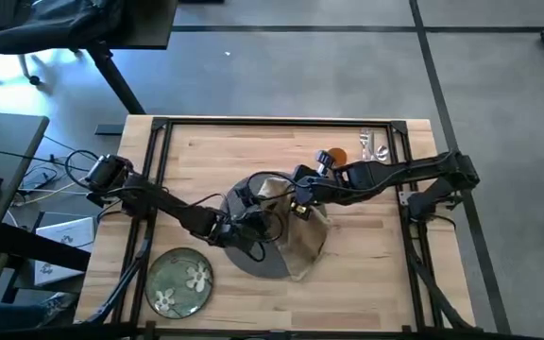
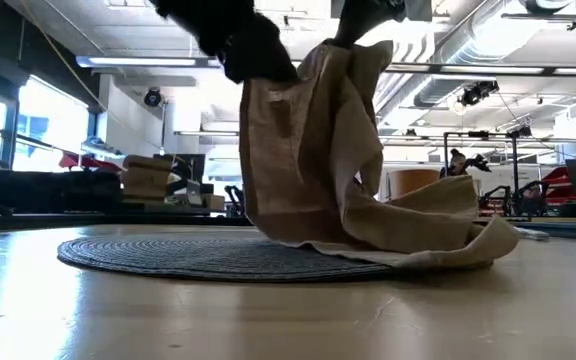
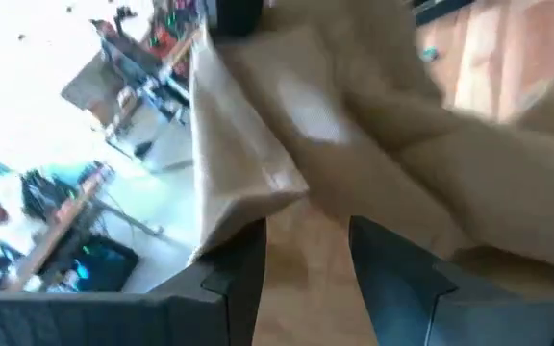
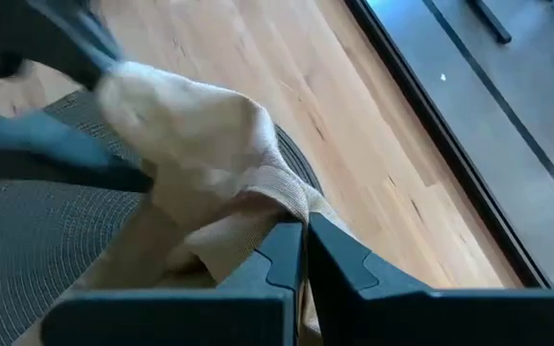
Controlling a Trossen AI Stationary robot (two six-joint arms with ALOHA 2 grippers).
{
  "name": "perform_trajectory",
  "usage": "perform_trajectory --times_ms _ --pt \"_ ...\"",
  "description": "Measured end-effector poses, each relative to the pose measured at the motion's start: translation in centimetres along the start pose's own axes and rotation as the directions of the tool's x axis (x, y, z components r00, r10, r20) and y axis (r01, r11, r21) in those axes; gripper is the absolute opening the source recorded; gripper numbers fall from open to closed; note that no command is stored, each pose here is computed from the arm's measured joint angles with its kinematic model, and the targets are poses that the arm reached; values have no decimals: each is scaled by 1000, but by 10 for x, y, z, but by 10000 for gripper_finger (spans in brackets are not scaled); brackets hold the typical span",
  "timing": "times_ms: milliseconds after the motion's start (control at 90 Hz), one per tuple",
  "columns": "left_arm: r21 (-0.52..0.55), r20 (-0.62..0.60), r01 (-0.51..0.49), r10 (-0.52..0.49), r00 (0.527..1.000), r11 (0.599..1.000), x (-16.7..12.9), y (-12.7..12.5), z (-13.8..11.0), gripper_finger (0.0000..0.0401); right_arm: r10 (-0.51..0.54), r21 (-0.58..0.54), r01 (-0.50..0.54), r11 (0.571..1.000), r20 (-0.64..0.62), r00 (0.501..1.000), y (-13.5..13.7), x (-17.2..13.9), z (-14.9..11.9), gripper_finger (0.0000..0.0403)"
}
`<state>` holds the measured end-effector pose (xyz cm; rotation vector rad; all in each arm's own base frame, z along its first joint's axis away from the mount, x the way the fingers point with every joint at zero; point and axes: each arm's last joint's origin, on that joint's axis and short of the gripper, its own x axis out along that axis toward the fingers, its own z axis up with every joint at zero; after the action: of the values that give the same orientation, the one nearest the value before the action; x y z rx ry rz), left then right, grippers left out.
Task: Set table place
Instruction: Fold the brown napkin
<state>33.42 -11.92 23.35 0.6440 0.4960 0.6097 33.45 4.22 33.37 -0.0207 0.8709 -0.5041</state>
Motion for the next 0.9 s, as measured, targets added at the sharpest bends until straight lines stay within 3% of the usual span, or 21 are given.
perform_trajectory --times_ms 178,600,900 --pt "93 -13 -14 15 1000 996 -3 1 -1 135 0 -4 0 1000 0 1000 0 0 0 0" --pt "189 -34 -108 116 993 976 -7 3 -1 135 0 -8 0 1000 0 1000 0 0 0 0" --pt "198 -46 -155 167 985 968 -4 7 0 135 -1 -8 1 1000 0 1000 0 0 0 0"
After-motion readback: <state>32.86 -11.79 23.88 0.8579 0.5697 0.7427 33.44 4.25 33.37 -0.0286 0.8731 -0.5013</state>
